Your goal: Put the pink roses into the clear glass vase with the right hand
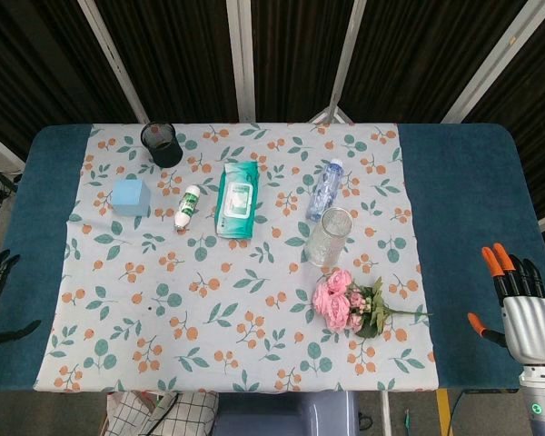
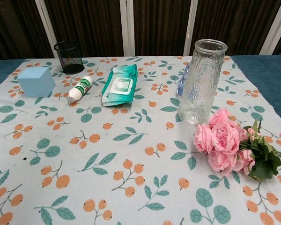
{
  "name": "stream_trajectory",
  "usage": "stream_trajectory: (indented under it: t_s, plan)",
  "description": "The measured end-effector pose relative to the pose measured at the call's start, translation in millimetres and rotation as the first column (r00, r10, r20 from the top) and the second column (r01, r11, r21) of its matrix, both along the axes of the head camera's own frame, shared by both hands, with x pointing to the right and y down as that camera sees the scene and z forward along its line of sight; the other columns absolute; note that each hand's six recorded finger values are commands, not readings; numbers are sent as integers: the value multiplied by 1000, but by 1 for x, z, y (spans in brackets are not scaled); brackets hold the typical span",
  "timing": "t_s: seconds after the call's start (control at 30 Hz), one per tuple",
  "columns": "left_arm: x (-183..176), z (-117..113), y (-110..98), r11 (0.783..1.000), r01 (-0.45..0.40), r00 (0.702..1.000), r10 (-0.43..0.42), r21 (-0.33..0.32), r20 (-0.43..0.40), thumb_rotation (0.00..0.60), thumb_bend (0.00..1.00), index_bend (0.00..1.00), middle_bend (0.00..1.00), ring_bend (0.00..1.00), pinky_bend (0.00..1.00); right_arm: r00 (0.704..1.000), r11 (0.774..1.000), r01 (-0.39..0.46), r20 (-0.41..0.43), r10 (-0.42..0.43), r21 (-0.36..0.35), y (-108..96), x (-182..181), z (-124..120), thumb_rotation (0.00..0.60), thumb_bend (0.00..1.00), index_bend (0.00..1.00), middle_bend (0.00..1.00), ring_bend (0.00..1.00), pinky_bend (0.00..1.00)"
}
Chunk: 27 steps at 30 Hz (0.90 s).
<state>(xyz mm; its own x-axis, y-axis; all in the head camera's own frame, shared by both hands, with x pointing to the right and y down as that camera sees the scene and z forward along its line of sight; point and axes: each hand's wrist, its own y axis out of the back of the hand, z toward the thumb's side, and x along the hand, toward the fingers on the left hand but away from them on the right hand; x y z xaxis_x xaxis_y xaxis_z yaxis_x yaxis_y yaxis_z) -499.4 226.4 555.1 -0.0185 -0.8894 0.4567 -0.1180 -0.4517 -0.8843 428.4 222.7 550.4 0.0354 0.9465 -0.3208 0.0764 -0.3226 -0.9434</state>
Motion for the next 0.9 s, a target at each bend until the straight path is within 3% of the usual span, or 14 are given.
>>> stream_trajectory:
  t_s: [0.2,0.43,0.9]
  plan:
    - [-1,0,1,1000,9,1000,-9,-3,-7,600,0,0,0,0,0,999,1000,8,40,-7,-26,3,-8,1,600,245,0,0,0,0]
    - [-1,-2,2,1000,10,1000,-10,-5,-15,600,0,0,0,0,0,990,990,30,143,-10,-139,9,-34,10,600,243,0,0,0,0]
    - [0,-3,2,1000,7,999,-7,-4,-35,600,0,0,0,0,0,971,954,160,215,-106,-252,2,-110,55,600,243,0,65,51,21]
